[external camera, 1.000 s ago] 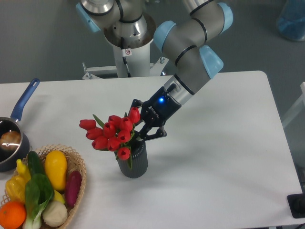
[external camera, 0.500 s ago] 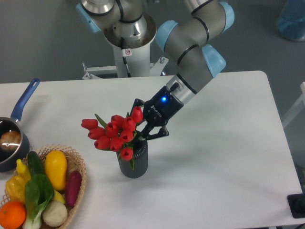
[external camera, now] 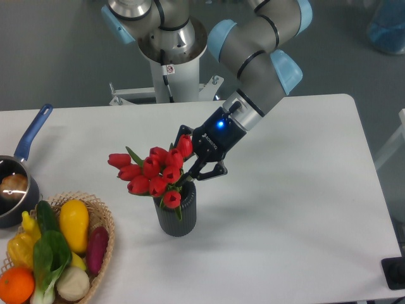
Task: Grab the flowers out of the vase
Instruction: 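Lift the gripped tulips straight up out of the black vase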
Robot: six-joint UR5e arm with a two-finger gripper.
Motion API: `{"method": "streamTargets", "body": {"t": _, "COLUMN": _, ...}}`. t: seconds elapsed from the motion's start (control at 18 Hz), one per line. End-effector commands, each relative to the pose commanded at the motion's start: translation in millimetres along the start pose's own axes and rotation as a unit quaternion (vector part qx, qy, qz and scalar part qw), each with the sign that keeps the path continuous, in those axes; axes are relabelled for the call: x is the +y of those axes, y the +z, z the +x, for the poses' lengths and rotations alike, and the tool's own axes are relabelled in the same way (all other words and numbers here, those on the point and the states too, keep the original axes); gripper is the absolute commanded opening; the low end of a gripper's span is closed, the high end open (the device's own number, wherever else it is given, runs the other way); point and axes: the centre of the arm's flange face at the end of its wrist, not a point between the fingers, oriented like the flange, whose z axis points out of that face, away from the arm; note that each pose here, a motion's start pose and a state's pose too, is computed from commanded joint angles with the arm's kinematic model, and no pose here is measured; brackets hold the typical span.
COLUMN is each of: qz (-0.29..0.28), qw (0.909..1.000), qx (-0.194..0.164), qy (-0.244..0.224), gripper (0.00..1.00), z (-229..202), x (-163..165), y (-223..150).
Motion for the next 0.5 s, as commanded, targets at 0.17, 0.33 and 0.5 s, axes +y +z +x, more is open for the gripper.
{"method": "streamTargets", "body": {"t": 0.17, "qz": 0.007, "qw": 0.9998, "qx": -0.01, "qy": -0.015, "gripper": 0.34, "z": 8, "x": -17, "y": -11}}
{"method": "streamTargets", "body": {"t": 0.33, "qz": 0.021, "qw": 0.9989, "qx": -0.03, "qy": -0.03, "gripper": 0.34, "z": 15, "x": -35, "y": -34}}
{"method": "streamTargets", "body": {"t": 0.5, "qz": 0.037, "qw": 0.9968, "qx": -0.038, "qy": -0.059, "gripper": 0.34, "z": 22, "x": -54, "y": -46}}
